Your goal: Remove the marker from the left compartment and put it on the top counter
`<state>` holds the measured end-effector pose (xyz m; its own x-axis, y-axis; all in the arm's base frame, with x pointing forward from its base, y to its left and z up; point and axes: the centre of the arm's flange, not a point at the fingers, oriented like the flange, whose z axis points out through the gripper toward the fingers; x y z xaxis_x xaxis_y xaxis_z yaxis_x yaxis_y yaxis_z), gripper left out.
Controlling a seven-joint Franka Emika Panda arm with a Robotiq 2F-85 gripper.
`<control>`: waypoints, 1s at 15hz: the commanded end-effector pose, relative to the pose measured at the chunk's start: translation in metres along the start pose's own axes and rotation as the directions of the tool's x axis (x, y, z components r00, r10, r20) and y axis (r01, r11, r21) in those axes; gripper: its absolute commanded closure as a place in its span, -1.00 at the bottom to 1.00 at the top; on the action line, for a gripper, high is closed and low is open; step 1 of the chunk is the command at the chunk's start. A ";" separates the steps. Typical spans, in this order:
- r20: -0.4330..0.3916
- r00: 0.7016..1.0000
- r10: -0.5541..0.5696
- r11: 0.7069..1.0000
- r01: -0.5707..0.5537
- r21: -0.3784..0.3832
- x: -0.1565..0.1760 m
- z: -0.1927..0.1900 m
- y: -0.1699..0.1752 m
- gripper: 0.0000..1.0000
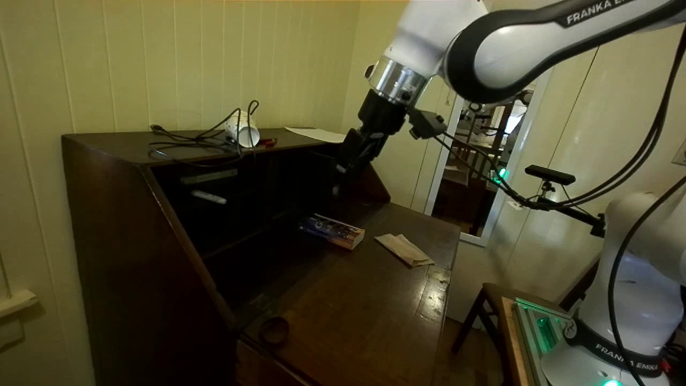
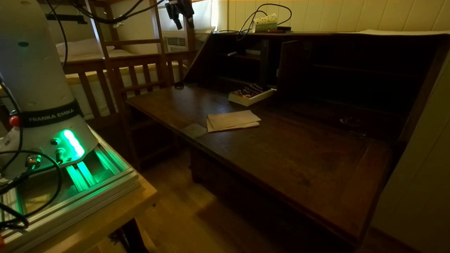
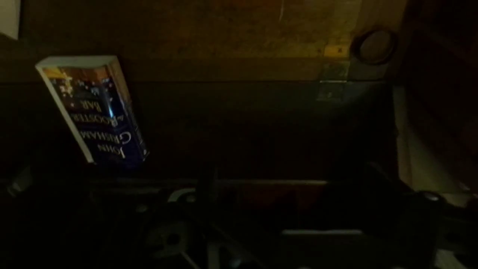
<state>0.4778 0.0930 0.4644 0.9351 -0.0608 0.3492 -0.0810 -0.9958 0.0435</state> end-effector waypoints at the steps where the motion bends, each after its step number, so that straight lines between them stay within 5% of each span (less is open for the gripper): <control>1: -0.021 1.000 -0.012 1.000 0.011 -0.029 0.005 0.009 -0.002 -1.00; 7: -0.027 0.999 -0.019 0.998 0.017 -0.057 0.020 0.027 -0.002 -1.00; 15: -0.084 0.995 -0.052 0.998 0.055 0.031 0.053 0.093 -0.015 -1.00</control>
<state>0.5293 0.0943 0.4143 0.9141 -0.0264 0.4046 -0.0530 -0.9971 0.0546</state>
